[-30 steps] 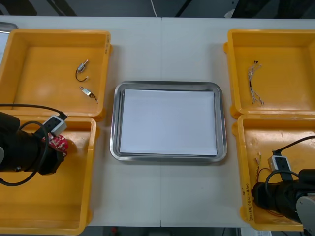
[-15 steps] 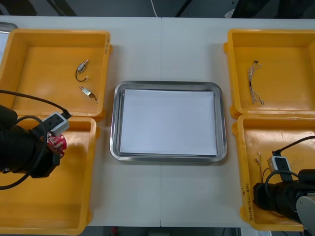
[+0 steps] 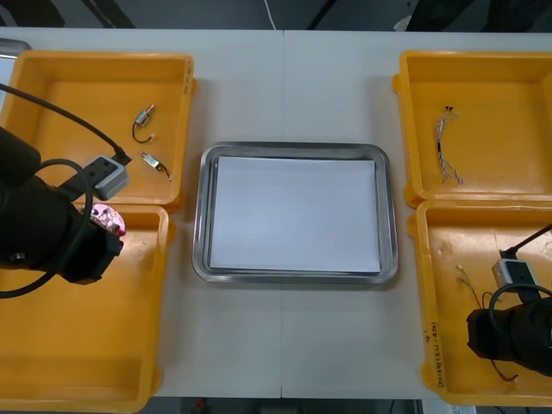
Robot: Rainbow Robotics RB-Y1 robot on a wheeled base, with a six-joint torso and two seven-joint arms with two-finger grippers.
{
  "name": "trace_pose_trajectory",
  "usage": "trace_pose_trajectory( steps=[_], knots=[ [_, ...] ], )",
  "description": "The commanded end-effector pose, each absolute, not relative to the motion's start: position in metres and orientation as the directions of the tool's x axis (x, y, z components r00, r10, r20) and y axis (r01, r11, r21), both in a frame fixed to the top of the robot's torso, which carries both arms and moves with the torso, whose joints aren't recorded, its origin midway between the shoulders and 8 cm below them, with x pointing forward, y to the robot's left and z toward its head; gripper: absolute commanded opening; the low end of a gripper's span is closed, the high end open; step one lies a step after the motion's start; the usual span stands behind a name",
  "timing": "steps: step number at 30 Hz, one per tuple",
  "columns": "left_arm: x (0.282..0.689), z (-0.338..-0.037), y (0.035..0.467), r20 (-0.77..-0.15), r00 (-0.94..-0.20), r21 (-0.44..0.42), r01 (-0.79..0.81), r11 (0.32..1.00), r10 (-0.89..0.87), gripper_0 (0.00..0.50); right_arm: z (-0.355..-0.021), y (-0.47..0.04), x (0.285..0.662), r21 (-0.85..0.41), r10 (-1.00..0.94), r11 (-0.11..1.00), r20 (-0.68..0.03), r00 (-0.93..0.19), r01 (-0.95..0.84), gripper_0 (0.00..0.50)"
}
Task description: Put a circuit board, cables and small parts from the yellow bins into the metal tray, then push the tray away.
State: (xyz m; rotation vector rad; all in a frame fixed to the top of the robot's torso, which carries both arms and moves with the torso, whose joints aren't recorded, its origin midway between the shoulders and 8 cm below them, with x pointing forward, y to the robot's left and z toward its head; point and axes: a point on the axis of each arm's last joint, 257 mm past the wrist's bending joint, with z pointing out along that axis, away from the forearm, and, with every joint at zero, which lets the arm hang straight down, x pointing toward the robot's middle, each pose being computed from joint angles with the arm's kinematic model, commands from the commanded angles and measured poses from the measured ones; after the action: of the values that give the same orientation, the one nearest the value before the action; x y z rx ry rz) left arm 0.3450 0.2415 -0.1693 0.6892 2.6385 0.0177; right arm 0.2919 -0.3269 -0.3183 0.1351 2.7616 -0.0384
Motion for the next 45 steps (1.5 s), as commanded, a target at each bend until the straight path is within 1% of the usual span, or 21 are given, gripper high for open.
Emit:
trace_pose_trajectory(
  steps=[1, 2, 6, 10, 13, 16, 18, 23, 30, 36, 45],
  knots=[
    [0.354, -0.149, 0.206, -0.422, -0.78, 0.113, 0.461, 0.88, 0.463, 0.0, -0.27, -0.343, 0.308, -0.042, 0.082, 0.993, -0.433, -0.898, 0.111, 0.0],
    [0.356, -0.147, 0.199, -0.421, -0.787, 0.11, 0.448, 0.887, 0.45, 0.0, -0.259, -0.346, 0.308, -0.047, 0.083, 0.992, -0.436, -0.896, 0.115, 0.0],
    [0.365, -0.144, 0.175, -0.43, -0.807, 0.084, 0.411, 0.908, 0.405, 0.0, -0.235, -0.355, 0.301, -0.029, 0.089, 0.993, -0.417, -0.905, 0.112, 0.0],
    [0.376, -0.144, 0.151, -0.445, -0.821, 0.062, 0.37, 0.927, 0.357, 0.0, -0.202, -0.363, 0.315, -0.006, 0.082, 0.995, -0.49, -0.868, 0.098, 0.0],
    [0.382, -0.147, 0.137, -0.446, -0.832, 0.052, 0.345, 0.937, 0.33, 0.0, -0.185, -0.368, 0.319, -0.011, 0.064, 0.997, -0.52, -0.852, 0.081, 0.0],
    [0.391, -0.154, 0.109, -0.472, -0.841, 0.008, 0.296, 0.955, 0.264, 0.0, -0.169, -0.378, 0.32, -0.035, 0.031, 0.998, -0.534, -0.845, 0.058, 0.0],
    [0.396, -0.158, 0.095, -0.488, -0.839, -0.004, 0.276, 0.961, 0.239, 0.001, -0.163, -0.38, 0.321, -0.051, 0.002, 0.998, -0.534, -0.845, 0.035, 0.0],
    [0.406, -0.168, 0.07, -0.502, -0.842, -0.027, 0.243, 0.97, 0.197, 0.0, -0.144, -0.377, 0.327, -0.082, -0.068, 0.996, -0.547, -0.835, -0.027, 0.0],
    [0.421, -0.194, 0.046, -0.505, -0.848, -0.061, 0.22, 0.974, 0.16, 0.0, -0.111, -0.361, 0.343, -0.115, -0.188, 0.982, -0.575, -0.797, -0.149, 0.0],
    [0.43, -0.219, 0.034, -0.501, -0.855, -0.064, 0.19, 0.98, 0.133, 0.0, -0.094, -0.346, 0.342, -0.142, -0.291, 0.956, -0.561, -0.775, -0.257, 0.0],
    [0.44, -0.245, 0.022, -0.506, -0.858, -0.083, 0.155, 0.984, 0.092, 0.001, -0.09, -0.343, 0.342, -0.176, -0.373, 0.927, -0.515, -0.772, -0.331, 0.0]
  ],
)
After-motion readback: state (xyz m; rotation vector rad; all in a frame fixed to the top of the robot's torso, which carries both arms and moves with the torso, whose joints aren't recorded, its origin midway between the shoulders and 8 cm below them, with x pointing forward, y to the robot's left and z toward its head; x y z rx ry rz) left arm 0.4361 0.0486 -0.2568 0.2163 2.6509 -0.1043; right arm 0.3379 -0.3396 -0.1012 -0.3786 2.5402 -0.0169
